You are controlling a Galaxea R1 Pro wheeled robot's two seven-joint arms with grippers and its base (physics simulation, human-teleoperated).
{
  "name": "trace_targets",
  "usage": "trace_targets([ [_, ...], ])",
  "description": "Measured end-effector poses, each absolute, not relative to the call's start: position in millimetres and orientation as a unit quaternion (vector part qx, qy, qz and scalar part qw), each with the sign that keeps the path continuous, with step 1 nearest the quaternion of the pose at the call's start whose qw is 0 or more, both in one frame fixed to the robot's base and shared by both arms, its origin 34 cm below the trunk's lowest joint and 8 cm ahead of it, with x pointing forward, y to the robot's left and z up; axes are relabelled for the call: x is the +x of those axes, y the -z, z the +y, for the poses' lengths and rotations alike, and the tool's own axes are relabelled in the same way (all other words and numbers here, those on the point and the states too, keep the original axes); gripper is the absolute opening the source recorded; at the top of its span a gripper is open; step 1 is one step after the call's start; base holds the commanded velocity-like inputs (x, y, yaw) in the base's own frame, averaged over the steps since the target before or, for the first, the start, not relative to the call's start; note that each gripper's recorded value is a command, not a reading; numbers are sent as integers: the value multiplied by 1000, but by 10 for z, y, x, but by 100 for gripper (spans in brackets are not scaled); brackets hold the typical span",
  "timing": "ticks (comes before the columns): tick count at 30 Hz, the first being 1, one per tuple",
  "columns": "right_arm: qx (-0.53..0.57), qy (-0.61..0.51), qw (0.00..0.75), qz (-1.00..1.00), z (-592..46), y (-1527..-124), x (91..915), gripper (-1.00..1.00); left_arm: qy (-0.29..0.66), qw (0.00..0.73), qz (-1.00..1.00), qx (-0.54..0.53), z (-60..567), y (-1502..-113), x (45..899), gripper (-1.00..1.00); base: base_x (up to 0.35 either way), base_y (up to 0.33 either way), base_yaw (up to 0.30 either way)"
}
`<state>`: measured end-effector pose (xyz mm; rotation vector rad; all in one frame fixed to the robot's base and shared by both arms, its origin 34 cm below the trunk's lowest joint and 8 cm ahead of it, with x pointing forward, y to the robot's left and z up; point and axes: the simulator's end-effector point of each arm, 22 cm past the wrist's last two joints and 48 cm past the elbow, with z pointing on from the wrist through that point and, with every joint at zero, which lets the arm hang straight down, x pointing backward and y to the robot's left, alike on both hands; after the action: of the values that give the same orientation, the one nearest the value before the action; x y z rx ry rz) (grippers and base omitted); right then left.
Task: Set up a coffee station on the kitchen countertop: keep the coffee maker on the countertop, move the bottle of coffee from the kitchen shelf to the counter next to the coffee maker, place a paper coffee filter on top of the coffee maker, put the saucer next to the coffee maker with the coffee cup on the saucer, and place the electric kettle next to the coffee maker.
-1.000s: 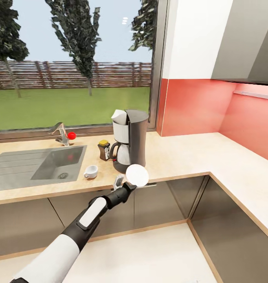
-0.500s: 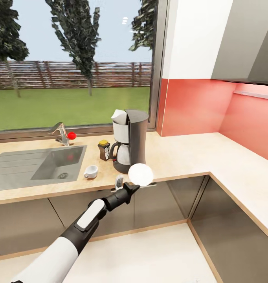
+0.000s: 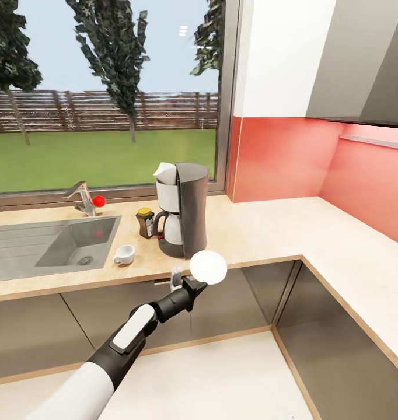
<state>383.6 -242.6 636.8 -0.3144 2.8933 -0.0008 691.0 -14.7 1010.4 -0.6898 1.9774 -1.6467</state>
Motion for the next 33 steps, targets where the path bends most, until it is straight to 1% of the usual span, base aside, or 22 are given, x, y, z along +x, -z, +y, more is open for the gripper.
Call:
trace_targets([
  [16,-111,-2,116,987,-2398,-6369,3838,100,597,236,725,-250,-144,-10072,6898,-100,1,-2,0],
  [22,-108,-1,117,987,-2401,-6372,3840,100,594,231,727,-255,-135,-10010,6883,-100,216,0,-1],
  [28,-106,-1,116,988,-2414,-6370,3835,100,594,230,727,-257,-135,-9999,6881,-100,299,0,-195],
  [33,-107,-1,115,988,-2414,-6368,3835,100,592,231,730,-253,-150,-9987,6874,-100,80,0,-229],
])
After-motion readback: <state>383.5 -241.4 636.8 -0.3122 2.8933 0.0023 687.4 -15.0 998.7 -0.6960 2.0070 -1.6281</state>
